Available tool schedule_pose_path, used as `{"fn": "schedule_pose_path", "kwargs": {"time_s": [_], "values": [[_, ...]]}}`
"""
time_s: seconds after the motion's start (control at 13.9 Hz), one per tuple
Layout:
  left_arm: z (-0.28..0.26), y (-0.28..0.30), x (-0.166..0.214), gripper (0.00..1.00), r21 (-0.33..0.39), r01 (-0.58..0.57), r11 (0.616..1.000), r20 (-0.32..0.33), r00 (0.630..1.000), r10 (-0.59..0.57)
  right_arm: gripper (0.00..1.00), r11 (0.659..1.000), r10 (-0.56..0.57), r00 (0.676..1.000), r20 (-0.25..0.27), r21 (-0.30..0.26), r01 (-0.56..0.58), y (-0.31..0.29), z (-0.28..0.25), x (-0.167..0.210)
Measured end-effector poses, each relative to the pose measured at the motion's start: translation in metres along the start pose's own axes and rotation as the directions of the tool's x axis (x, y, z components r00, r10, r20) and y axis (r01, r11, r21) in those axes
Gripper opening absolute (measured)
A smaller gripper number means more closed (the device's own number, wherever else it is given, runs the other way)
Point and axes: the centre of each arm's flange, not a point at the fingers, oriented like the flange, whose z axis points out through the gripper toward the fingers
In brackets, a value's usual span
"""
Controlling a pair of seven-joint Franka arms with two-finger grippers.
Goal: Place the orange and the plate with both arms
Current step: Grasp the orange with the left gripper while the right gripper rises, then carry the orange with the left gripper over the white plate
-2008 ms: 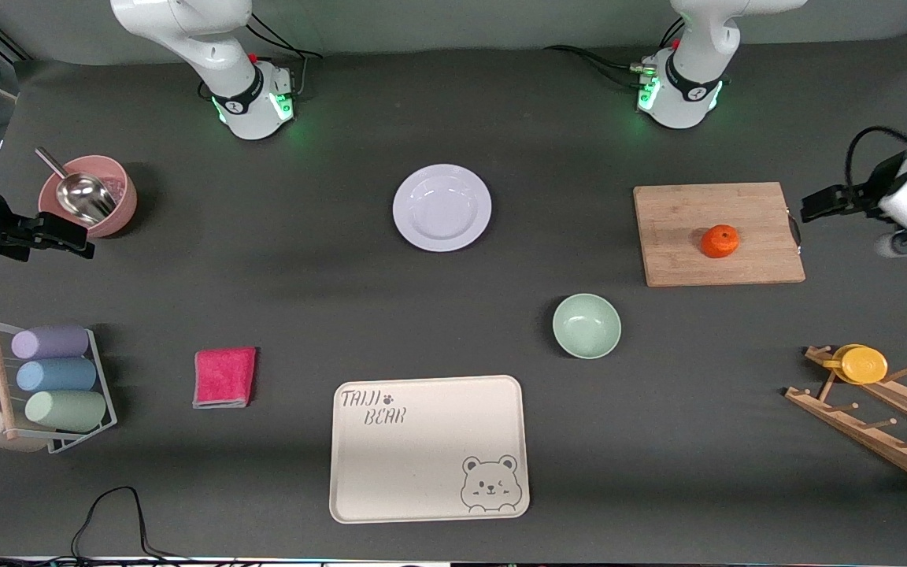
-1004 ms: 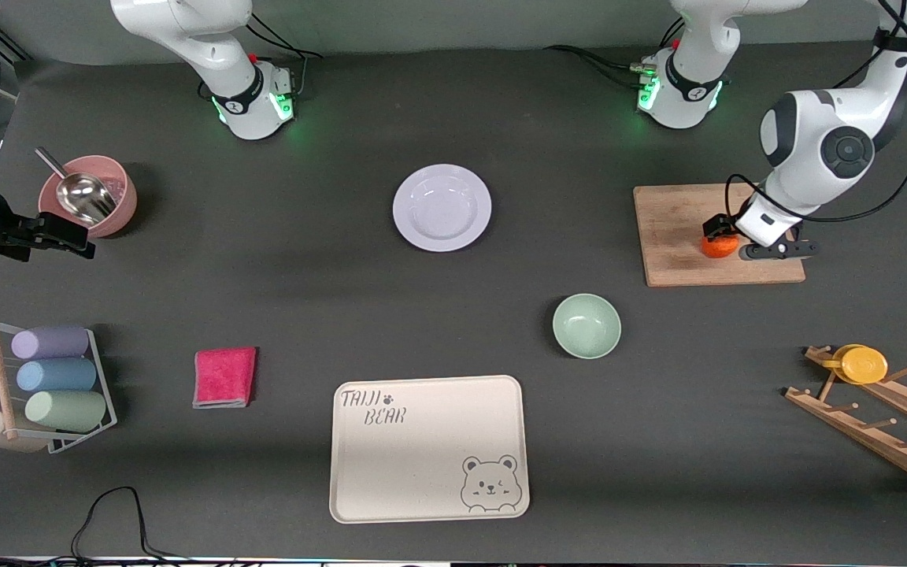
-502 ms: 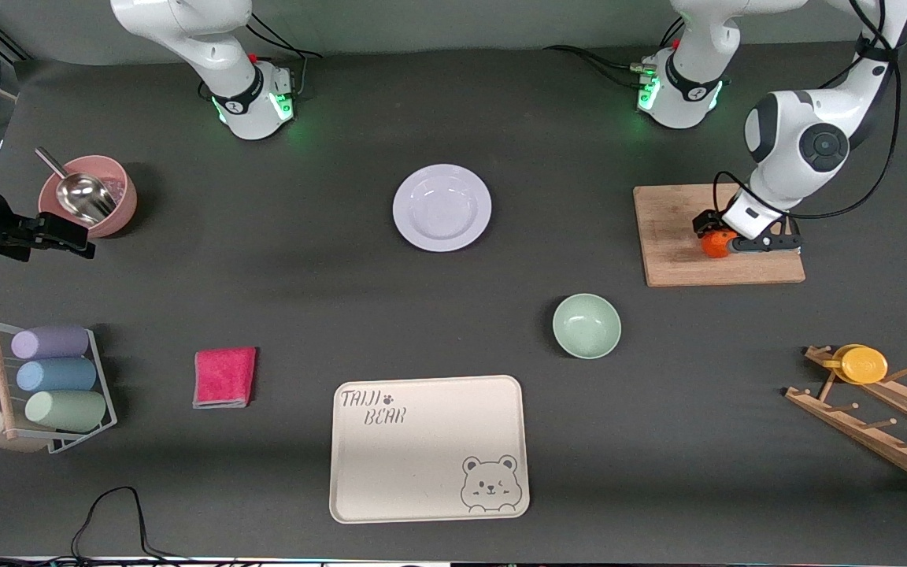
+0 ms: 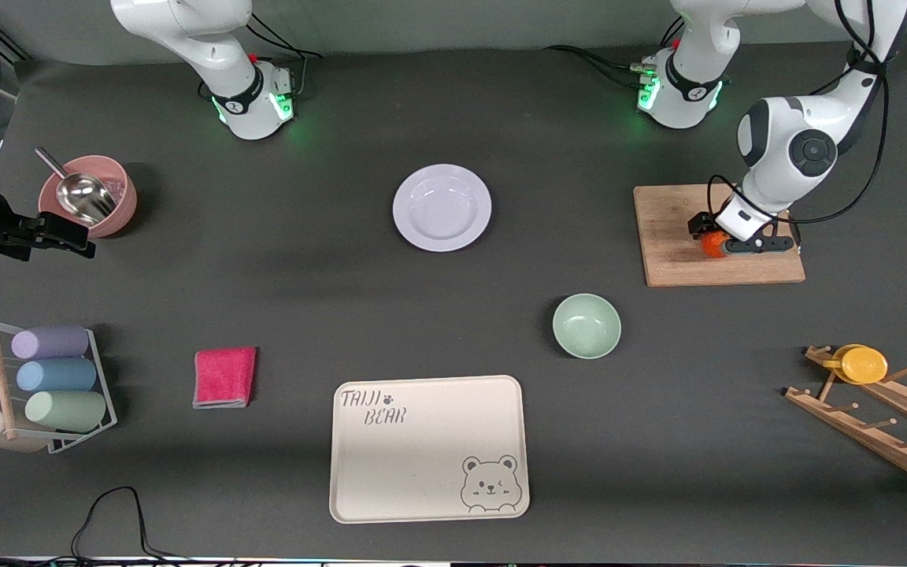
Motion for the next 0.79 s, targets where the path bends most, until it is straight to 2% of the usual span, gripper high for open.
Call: {"fn": "schedule_pose_path", "kwargs": {"time_s": [0.07, 0.14, 0.22, 0.5, 0.79], "values": [[-0.001, 0.0, 0.001, 0.89, 0.0, -0.001, 1.0, -0.002, 1.0, 0.001, 1.0, 1.0, 0.0, 1.0, 0.0, 0.001, 0.0, 0.0, -0.003, -0.005], [-0.001, 0.0, 0.001, 0.75, 0.0, -0.001, 1.0, -0.003, 1.0, 0.001, 1.0, 1.0, -0.002, 1.0, -0.003, 0.004, 0.002, -0.001, -0.007, -0.013], [-0.003, 0.0, 0.002, 0.67, 0.0, -0.003, 1.0, -0.008, 1.0, 0.003, 1.0, 1.0, -0.004, 1.0, -0.007, 0.007, 0.004, -0.007, -0.011, -0.024], [-0.006, 0.0, 0.005, 0.67, 0.001, -0.003, 1.0, -0.017, 1.0, 0.003, 1.0, 0.999, 0.029, 0.999, -0.027, 0.017, -0.029, -0.066, -0.027, -0.081], [-0.027, 0.0, 0.025, 0.67, 0.003, -0.003, 1.0, -0.042, 0.999, 0.003, 1.0, 0.999, 0.035, 0.999, -0.034, 0.027, -0.034, -0.097, -0.016, -0.133]]}}
